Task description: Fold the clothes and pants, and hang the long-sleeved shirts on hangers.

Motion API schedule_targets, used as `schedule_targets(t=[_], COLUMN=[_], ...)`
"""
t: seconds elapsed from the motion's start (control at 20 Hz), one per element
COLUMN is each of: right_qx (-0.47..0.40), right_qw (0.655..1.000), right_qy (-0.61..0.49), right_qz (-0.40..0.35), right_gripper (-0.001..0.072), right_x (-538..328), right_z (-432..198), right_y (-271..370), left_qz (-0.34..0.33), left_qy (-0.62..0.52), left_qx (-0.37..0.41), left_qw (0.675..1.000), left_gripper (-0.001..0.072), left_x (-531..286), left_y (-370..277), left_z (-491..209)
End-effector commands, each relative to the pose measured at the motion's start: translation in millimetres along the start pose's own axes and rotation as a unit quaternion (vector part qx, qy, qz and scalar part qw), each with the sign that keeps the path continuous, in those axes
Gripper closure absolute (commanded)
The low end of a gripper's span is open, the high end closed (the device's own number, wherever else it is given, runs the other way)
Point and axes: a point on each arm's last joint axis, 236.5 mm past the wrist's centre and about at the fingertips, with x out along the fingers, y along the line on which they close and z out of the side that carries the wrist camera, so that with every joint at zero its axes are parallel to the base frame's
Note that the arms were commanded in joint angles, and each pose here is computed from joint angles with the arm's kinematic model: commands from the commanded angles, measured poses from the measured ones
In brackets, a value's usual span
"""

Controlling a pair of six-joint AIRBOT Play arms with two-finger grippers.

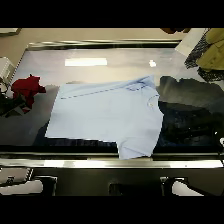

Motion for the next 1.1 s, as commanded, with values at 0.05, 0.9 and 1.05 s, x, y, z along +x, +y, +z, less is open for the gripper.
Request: schedule_targets(t=[0.05, 0.9, 1.05], right_qx=[0.011, -0.018, -0.018], right_qw=[1.0, 1.0, 1.0], right_qy=[0.009, 0.001, 0.012], right_qz=[0.01, 0.001, 0.006], right_gripper=[0.0356, 0.0682, 0.0682], right_x=[24, 58, 58], right_z=[-22, -25, -31], right_y=[-10, 5, 7], left_qz=[0.001, -0.198, -0.229], left_qy=[0.003, 0.01, 0.018], left_qx=[-0.002, -0.093, -0.102], left_qw=[1.0, 0.976, 0.968], left_gripper=[0.0134, 0.0132, 0.0131], left_x=[2, 59, 83], left_y=[2, 25, 22], left_z=[-2, -79, -97])
